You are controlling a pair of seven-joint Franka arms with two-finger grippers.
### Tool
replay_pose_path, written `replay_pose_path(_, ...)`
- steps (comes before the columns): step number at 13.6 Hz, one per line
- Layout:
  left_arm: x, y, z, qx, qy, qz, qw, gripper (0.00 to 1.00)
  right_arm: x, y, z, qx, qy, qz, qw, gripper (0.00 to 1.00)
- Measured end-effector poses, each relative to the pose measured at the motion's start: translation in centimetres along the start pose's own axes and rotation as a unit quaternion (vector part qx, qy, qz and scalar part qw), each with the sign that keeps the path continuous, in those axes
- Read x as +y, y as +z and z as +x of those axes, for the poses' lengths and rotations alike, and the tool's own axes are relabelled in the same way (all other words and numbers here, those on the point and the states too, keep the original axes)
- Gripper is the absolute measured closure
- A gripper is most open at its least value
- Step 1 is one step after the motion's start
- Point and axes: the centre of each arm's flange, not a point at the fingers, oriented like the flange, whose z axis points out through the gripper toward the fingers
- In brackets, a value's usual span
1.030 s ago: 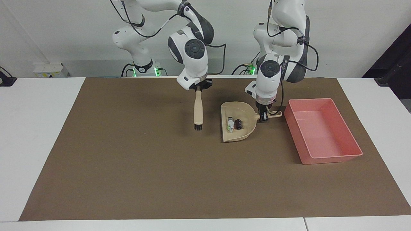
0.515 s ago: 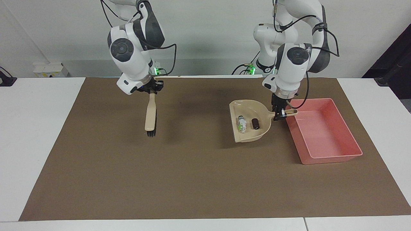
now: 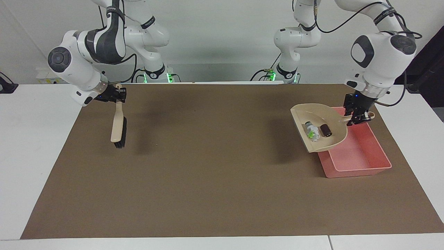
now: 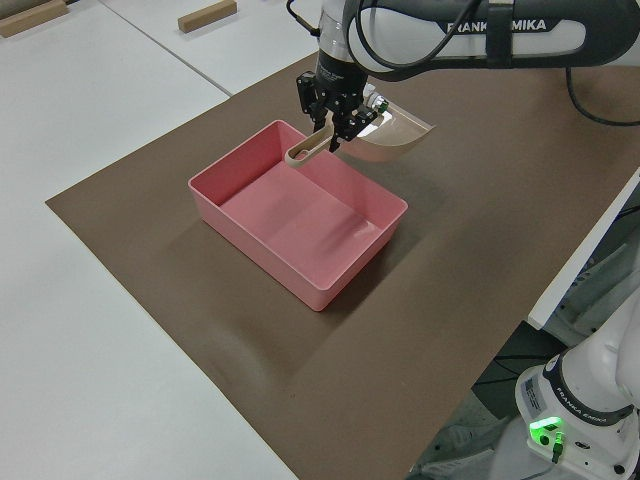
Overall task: Clean e-waste and dump in bin
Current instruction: 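Carry the dustpan to the bin while the right gripper sets down the brush, then tip the dustpan over the pink bin with the left gripper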
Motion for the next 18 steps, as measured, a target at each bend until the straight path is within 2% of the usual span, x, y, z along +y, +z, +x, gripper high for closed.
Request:
replay_pose_path(3,0.2,-0.4,-6.3,-0.009,-0.031,0.004,0.999,0.67,-0.4,2.5,1.3,-0.024,-0.008,-0.009,1.000,0.74)
replay_pose_path(5,-0.1,-0.7,-9.3,-0.048,-0.026,0.009,0.998,0.67,-0.1,4.0,2.1,-0.038,0.000,-0.017,0.999,0.74)
replay_pose_path(7,-0.6,-0.4,-10.2,-0.099,-0.005,0.007,0.995,0.67,0.3,5.2,2.7,-0.051,0.017,-0.022,0.998,0.74)
replay_pose_path(10,-1.5,0.8,-9.9,-0.170,0.025,-0.004,0.985,0.67,0.9,7.2,3.1,-0.036,0.025,-0.024,0.999,0.74)
replay_pose_path(15,-2.6,1.8,-6.1,-0.245,0.080,-0.016,0.966,0.67,1.5,8.4,2.9,-0.032,0.030,-0.024,0.999,0.74)
replay_pose_path(18,-2.4,1.6,-4.2,-0.289,0.065,-0.031,0.954,0.67,1.6,9.1,2.8,-0.026,0.037,-0.030,0.999,0.74)
